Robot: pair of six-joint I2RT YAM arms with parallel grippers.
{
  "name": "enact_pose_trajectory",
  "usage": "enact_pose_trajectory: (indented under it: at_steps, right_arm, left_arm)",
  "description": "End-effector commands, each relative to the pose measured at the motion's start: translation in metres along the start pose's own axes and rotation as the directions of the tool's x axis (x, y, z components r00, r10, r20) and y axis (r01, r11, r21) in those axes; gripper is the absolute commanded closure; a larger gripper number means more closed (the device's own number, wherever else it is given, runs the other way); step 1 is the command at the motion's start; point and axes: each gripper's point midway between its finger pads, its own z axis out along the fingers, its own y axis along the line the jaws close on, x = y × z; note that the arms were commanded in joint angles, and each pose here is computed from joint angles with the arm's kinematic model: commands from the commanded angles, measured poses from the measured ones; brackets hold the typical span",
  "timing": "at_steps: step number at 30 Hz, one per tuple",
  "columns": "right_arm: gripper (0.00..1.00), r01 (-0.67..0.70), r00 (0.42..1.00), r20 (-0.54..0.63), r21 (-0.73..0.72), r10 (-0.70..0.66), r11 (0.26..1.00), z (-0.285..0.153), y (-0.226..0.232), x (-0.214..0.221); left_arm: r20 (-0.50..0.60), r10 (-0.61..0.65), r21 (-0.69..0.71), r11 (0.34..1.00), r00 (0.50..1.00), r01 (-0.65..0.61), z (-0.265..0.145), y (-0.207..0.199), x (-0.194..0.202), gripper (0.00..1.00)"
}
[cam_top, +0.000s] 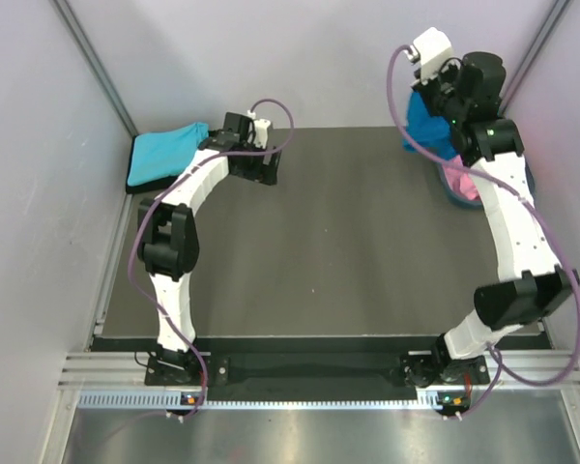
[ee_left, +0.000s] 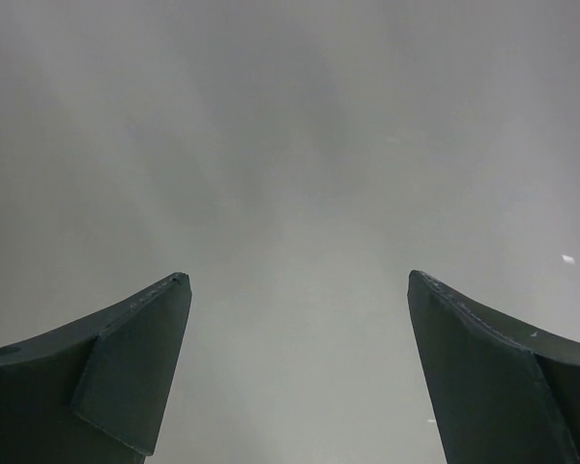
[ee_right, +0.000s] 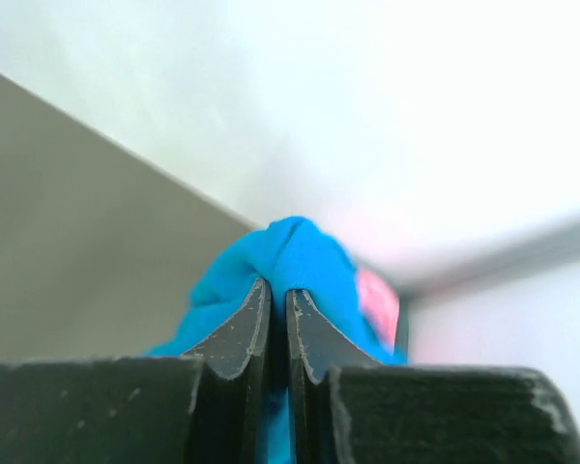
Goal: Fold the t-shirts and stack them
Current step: Grab the tshirt from the pile, then move the tshirt to the center of the board
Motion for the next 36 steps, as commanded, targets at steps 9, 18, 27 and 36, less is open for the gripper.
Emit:
enact_pose_trajectory:
  at_steps: [9, 18, 27, 36]
  right_arm:
    - [1.00, 0.021, 0.951, 0.308, -0.094, 0.009, 0.995, -0.054, 0.041, -0.113]
    - [0.43, -0.004, 0.994, -0.107, -0.103, -0.007, 0.995, 0.026, 0.092, 0.042]
    - [0.48, 0.187, 0.961, -0.039, -0.639, -0.274, 0.746, -0.015, 0.197, 0.104]
    - [0.49, 0.287, 0.890, 0.054, -0.838, -0.453, 0.465, -0.047, 0.298, 0.175]
  left_arm:
    - [0.144, -0.072, -0.262, 0.959, 0.987, 0.108, -0.050, 0.107, -0.033, 0.05]
    - [0.113, -0.072, -0.187, 0.978, 0.991, 0.093, -0.044, 0.089, -0.024, 0.05]
    - [0.031, -0.012, 0.012, 1.000, 0.999, 0.011, -0.042, 0.037, 0.010, 0.21]
    - [-0.032, 0.001, 0.144, 0.990, 0.999, 0.003, -0.034, -0.007, 0.034, 0.28]
